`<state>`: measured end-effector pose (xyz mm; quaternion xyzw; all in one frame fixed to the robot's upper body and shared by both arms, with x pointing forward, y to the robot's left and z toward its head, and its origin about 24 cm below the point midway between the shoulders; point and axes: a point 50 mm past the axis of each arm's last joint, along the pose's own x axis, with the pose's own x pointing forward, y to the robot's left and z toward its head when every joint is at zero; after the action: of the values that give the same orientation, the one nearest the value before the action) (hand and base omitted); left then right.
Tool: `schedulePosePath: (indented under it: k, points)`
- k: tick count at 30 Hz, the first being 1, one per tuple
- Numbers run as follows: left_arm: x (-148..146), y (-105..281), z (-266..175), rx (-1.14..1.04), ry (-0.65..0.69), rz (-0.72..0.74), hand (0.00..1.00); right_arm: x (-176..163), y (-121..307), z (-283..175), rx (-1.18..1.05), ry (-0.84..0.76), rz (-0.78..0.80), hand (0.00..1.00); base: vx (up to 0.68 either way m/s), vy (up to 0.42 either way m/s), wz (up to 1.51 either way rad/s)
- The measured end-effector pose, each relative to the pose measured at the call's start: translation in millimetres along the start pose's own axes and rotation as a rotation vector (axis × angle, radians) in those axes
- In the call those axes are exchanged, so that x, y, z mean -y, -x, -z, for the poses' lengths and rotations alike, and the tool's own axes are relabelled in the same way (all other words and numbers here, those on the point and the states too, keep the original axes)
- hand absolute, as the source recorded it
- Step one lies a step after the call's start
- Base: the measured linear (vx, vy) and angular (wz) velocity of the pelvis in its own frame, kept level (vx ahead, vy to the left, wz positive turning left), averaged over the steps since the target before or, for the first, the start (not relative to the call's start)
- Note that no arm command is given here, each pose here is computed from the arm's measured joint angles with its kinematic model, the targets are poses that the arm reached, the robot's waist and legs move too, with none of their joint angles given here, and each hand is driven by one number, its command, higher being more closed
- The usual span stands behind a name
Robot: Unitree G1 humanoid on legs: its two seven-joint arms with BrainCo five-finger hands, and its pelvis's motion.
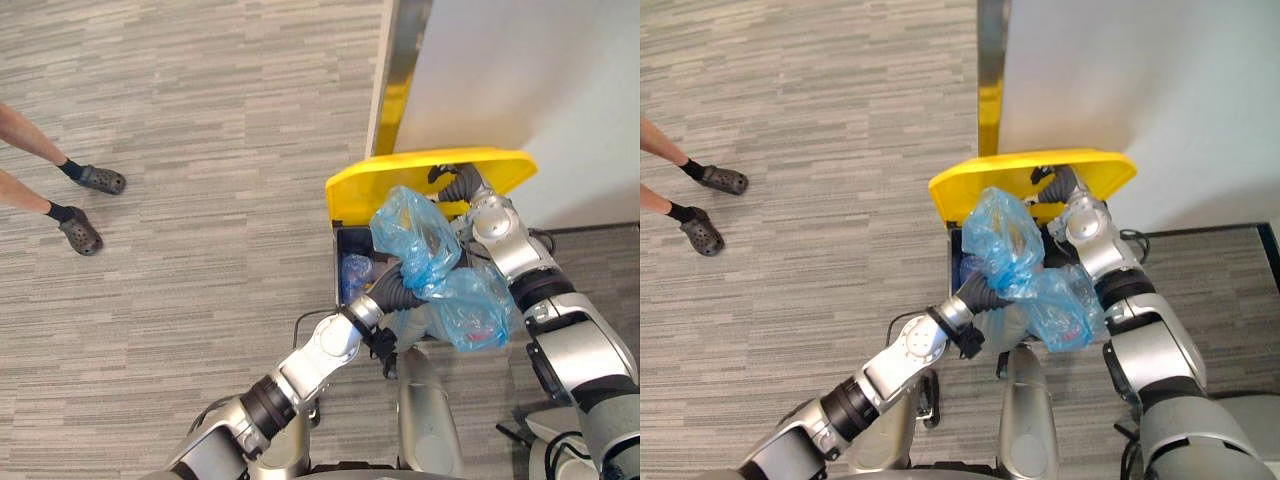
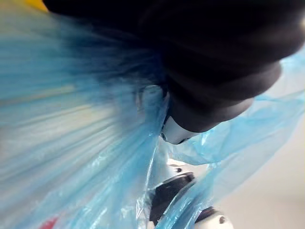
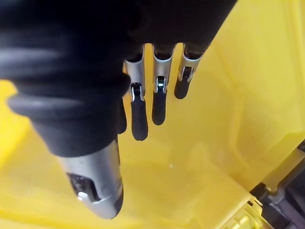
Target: Gather rubbish on tea table into small bin, then transfer packed bag to large trash can.
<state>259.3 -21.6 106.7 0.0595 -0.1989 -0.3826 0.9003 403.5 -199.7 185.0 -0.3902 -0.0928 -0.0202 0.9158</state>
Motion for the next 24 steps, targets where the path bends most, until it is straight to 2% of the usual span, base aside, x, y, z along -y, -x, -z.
schedulePosePath:
  k: [5, 14, 24]
  points:
    - [-9, -13, 8, -0.048, -0.089, -0.013, 1.00, 7, -4, -16, 0.055, -0.003, 0.020, 0.00, -0.06, -0.034, -0.08]
    - [-19, -49, -6, -0.033, -0.185, -0.044, 1.00, 14, -2, -60, 0.242, -0.041, 0.057, 0.00, -0.02, -0.032, -0.12]
    - [-71, -63, -4, -0.117, -0.267, -0.225, 1.00, 2, 15, -119, 0.516, -0.108, 0.039, 0.00, -0.02, -0.035, -0.07]
